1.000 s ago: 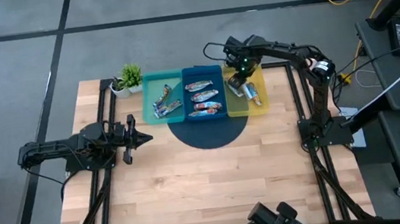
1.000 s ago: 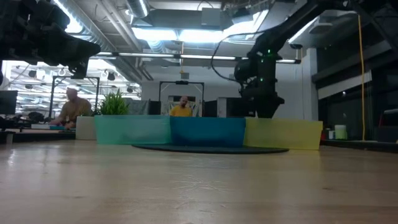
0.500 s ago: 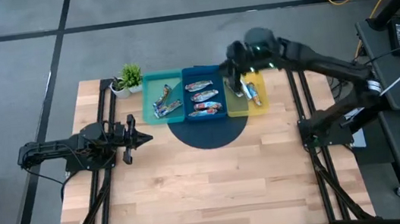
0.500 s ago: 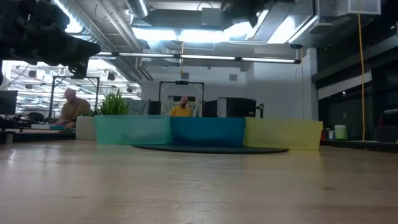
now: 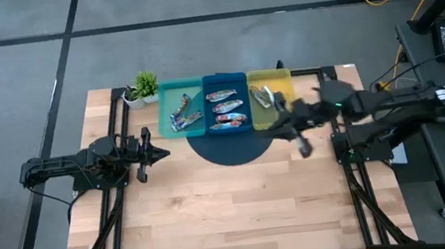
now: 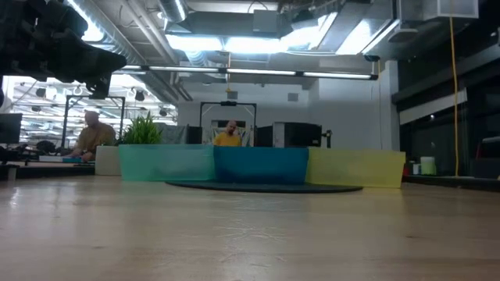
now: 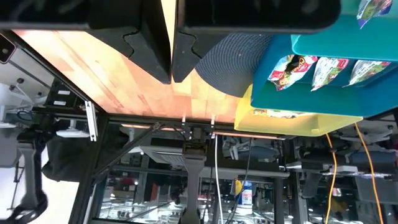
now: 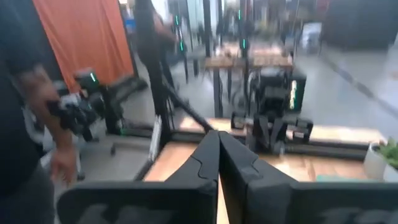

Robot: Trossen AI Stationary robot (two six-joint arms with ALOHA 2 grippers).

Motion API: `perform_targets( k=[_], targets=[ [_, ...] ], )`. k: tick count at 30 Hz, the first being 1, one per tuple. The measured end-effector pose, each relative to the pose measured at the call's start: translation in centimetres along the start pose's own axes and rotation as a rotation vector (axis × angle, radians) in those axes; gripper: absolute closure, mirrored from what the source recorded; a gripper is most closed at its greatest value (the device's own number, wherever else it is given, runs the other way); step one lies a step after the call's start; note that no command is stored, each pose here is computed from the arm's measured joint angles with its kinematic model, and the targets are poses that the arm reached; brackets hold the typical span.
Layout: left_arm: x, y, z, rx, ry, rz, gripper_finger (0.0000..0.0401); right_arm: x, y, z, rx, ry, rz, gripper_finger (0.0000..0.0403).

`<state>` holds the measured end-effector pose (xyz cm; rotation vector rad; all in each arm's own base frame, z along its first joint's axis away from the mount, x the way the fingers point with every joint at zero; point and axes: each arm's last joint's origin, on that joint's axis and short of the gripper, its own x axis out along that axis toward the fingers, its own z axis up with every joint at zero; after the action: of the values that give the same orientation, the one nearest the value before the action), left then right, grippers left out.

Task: Pick and place Granola Bars by type
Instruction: Return to Home Position

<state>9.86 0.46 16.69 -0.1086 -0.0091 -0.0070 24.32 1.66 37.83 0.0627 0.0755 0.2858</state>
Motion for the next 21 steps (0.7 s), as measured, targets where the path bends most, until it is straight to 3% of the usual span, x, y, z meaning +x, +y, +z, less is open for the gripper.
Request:
perform_targets(
  k=[14,19,21],
  targets=[
    [0.0,0.0,0.0,0.000,0.000,0.000,0.0394,-15.4,3.1,-12.0,-0.192,-0.542,-0.007,0.0399],
    [0.0,0.0,0.0,0.000,-0.001,0.004,0.0391,-14.9,3.1,-16.0,-0.180,-0.537,0.159,0.0400],
    [0.0,0.0,-0.1,-0.001,0.007,0.006,0.0391,-14.5,3.1,-16.5,-0.179,-0.537,0.175,0.0401]
  ],
)
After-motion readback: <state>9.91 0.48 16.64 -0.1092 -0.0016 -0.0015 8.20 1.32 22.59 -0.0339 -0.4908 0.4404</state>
